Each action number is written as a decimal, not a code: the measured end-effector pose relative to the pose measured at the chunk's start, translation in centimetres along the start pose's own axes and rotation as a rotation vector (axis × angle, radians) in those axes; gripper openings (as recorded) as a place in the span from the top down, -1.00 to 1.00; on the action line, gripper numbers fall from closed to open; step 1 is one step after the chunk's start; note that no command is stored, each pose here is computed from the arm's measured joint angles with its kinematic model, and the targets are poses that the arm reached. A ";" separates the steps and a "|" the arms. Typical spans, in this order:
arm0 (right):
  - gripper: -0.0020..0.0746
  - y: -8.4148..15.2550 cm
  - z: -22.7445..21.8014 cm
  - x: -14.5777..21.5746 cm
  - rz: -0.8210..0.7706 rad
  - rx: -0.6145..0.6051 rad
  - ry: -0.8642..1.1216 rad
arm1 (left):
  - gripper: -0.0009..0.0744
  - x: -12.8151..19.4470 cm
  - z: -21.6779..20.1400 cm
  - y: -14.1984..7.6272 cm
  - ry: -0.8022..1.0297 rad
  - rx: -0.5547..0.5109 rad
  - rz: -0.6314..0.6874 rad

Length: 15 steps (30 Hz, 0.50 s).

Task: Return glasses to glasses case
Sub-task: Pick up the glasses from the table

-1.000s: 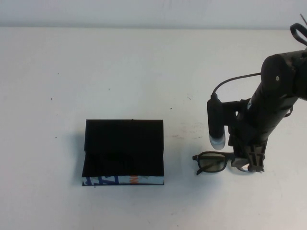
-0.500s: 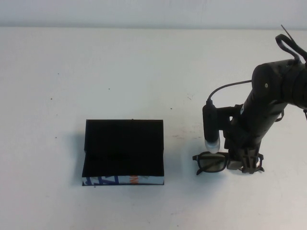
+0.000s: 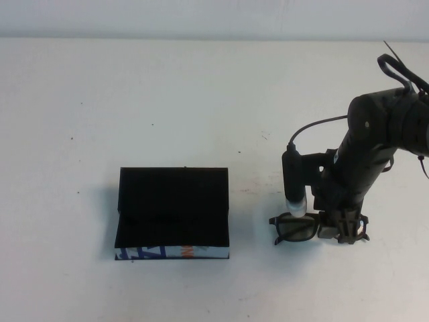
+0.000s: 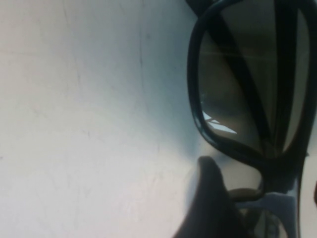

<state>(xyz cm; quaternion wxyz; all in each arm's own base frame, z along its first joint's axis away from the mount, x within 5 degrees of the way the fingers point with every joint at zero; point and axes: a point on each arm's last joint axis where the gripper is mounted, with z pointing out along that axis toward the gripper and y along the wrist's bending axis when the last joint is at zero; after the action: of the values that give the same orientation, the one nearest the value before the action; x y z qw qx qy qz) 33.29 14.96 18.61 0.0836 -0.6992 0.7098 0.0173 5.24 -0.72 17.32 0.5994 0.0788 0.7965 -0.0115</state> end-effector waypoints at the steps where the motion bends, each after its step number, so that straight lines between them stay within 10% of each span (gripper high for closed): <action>1: -0.05 0.0 0.0 0.0 0.000 0.000 0.000 | 0.97 0.0 0.0 0.0 0.000 0.000 0.000; 15: 0.00 0.0 0.0 -0.1 0.007 -0.002 -0.009 | 0.97 0.0 0.0 0.0 0.000 0.000 0.000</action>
<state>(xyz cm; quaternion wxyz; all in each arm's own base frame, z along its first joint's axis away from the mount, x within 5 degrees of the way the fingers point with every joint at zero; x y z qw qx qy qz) 33.27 15.04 18.62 0.0859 -0.6967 0.7118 0.0215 5.24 -0.72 17.32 0.5994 0.0788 0.7965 -0.0115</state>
